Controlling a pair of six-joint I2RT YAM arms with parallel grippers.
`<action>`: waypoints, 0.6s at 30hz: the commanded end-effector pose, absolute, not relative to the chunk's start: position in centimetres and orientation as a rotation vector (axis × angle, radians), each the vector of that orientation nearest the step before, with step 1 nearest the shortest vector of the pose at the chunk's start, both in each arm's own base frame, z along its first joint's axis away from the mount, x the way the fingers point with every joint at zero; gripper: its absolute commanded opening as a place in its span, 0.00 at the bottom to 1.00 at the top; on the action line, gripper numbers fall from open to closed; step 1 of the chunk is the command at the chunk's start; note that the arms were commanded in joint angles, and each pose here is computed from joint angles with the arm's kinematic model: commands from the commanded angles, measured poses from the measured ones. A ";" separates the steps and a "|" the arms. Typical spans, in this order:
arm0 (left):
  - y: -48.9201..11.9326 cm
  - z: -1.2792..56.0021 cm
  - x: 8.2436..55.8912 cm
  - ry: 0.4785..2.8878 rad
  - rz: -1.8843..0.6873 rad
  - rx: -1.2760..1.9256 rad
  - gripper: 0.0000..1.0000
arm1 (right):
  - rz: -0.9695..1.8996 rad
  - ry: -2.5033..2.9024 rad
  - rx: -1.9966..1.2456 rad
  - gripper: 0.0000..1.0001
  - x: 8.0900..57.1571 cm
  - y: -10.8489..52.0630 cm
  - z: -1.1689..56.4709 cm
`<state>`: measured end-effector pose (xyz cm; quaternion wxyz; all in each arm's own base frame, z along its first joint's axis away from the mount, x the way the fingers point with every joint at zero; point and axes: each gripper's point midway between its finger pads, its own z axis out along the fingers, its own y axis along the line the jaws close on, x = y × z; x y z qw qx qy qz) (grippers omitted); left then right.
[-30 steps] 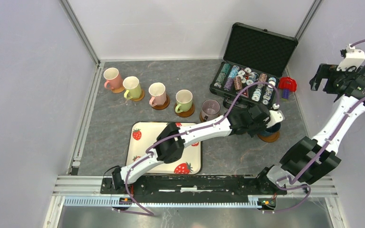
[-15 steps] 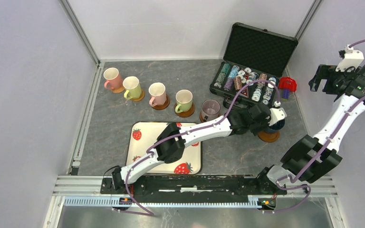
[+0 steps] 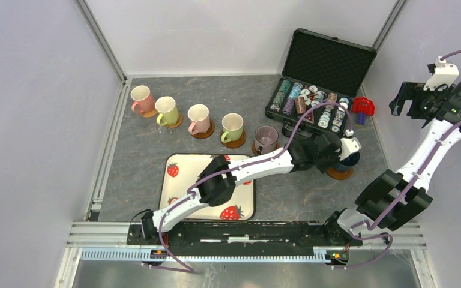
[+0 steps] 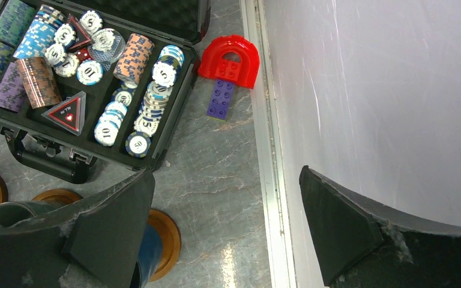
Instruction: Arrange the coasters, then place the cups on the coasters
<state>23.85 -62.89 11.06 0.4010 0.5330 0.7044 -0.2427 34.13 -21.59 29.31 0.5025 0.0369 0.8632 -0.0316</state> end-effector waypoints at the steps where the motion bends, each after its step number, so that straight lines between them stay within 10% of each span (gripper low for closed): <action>1: -65.2 13.8 23.8 1.711 -0.725 1.241 0.12 | -0.086 2.054 0.063 0.98 34.5 -21.8 30.2; 13: -65.4 13.0 23.5 1.735 -0.742 1.234 0.16 | -0.086 2.052 0.059 0.98 34.8 -22.0 30.2; 18: -65.2 12.9 23.5 1.744 -0.736 1.238 0.33 | -0.089 2.055 0.058 0.98 34.7 -22.0 30.2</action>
